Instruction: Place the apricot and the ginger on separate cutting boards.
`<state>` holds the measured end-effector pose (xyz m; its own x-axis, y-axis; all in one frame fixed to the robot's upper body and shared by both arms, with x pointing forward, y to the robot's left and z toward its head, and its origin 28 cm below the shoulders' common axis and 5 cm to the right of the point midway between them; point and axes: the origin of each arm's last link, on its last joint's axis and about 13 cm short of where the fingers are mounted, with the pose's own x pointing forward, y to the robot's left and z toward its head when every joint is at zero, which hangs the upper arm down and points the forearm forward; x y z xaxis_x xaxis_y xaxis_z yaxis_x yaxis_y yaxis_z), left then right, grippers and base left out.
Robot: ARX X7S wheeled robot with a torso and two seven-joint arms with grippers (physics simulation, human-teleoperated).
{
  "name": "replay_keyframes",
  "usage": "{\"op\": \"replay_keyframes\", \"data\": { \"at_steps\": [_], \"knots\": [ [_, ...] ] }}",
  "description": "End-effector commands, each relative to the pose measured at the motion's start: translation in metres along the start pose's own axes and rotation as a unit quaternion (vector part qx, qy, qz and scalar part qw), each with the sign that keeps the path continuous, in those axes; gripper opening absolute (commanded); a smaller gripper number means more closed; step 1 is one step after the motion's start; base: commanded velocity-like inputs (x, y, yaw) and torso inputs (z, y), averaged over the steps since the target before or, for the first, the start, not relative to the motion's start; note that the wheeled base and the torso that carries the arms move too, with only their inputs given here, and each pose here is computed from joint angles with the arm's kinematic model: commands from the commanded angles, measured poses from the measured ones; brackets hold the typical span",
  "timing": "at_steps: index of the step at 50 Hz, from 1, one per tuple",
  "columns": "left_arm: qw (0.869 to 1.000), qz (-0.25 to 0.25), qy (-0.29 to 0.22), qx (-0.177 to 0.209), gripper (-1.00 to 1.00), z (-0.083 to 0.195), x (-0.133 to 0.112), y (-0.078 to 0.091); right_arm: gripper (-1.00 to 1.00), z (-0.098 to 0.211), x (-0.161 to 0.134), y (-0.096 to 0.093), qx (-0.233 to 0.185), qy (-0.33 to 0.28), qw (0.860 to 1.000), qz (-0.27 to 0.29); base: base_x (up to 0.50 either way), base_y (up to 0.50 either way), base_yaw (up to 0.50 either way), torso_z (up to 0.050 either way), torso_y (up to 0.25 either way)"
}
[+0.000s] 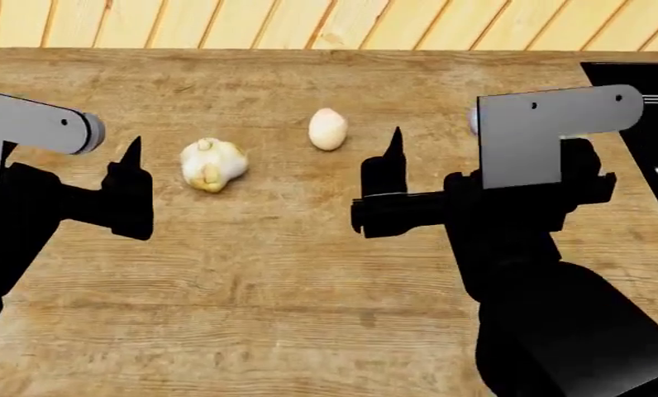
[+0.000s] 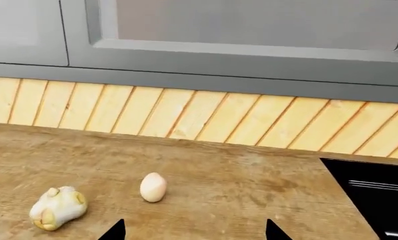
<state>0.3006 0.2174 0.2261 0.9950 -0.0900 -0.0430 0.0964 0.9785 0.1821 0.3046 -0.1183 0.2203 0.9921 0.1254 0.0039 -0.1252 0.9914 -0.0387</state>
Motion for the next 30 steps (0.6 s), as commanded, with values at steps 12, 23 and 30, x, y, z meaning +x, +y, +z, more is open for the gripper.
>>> {"op": "replay_keyframes", "data": {
  "at_steps": [12,23,30],
  "knots": [
    [0.998,-0.044,0.03,0.017,1.0,0.019,0.014,0.011,1.0,0.031,0.017,-0.006,-0.008,0.036,0.999,0.03,0.15,0.0,0.0,0.0,0.0],
    [0.998,-0.051,0.043,0.016,1.0,0.006,0.019,0.005,1.0,0.02,0.022,-0.006,-0.007,0.046,0.998,0.034,0.24,0.0,0.0,0.0,0.001],
    [0.998,-0.053,0.043,0.018,1.0,0.007,0.02,0.005,1.0,0.017,0.021,-0.005,0.0,0.048,0.998,0.037,0.31,0.0,0.0,0.0,0.0]
  ]
}}
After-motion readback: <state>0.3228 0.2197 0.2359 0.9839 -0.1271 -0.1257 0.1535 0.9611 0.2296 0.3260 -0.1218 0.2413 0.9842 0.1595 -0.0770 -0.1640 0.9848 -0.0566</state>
